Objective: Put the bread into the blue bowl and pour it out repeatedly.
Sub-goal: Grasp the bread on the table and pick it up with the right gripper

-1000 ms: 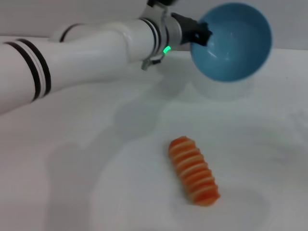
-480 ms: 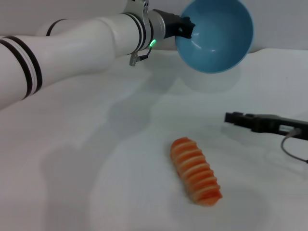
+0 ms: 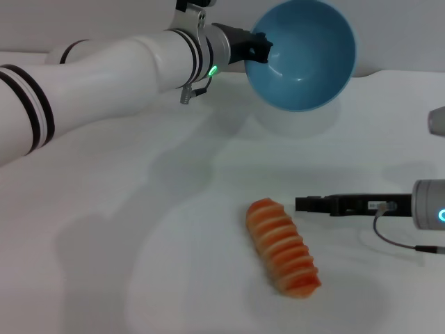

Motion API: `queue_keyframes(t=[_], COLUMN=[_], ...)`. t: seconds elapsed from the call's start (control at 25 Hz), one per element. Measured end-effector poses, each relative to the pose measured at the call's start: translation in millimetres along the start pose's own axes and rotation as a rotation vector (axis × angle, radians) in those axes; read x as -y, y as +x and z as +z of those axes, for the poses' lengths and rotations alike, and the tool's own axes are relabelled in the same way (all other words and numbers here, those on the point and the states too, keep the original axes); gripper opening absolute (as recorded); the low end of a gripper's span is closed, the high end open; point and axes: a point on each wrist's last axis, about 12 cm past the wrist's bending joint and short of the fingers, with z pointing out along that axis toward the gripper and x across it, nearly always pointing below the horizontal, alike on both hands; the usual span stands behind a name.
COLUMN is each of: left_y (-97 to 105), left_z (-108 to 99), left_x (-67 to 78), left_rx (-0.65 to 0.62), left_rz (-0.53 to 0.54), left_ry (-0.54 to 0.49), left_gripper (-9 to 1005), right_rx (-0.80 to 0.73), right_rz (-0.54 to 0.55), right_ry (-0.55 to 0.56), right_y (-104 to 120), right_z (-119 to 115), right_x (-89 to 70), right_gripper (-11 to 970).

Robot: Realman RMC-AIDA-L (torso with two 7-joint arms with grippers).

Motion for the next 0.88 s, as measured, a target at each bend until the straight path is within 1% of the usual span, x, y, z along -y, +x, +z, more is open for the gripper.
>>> queue_keyframes(t=[0.2,0.48,0.64,0.88], left_y=[0.5,0.7,1.0,2.4], left_z=[-0.1,-0.2,-0.1,-0.1], left_x=[-0.4,0.8,1.4,0.6], left_rx=[0.000,0.000,-0.001,-0.004], left_rz=[-0.004,0.001,0.002,0.000], left_ry=[-0.001,0.002,0.004,0.001], left_gripper=[0,0,-1,-1], right_rx=[-0.044,-0.075,-0.118,-0.135], right_rz=[0.024,0.018,-0.006,-0.022], right_ry=[-0.018,-0.008,-0.007,-0.020], right_y=[6.6,10.5,13.4,12.1], right_z=[11.0,16.3,21.3,22.5], right_x=[-4.8,-6.0,-9.1,-12.0], right_gripper=[391,393,394,395])
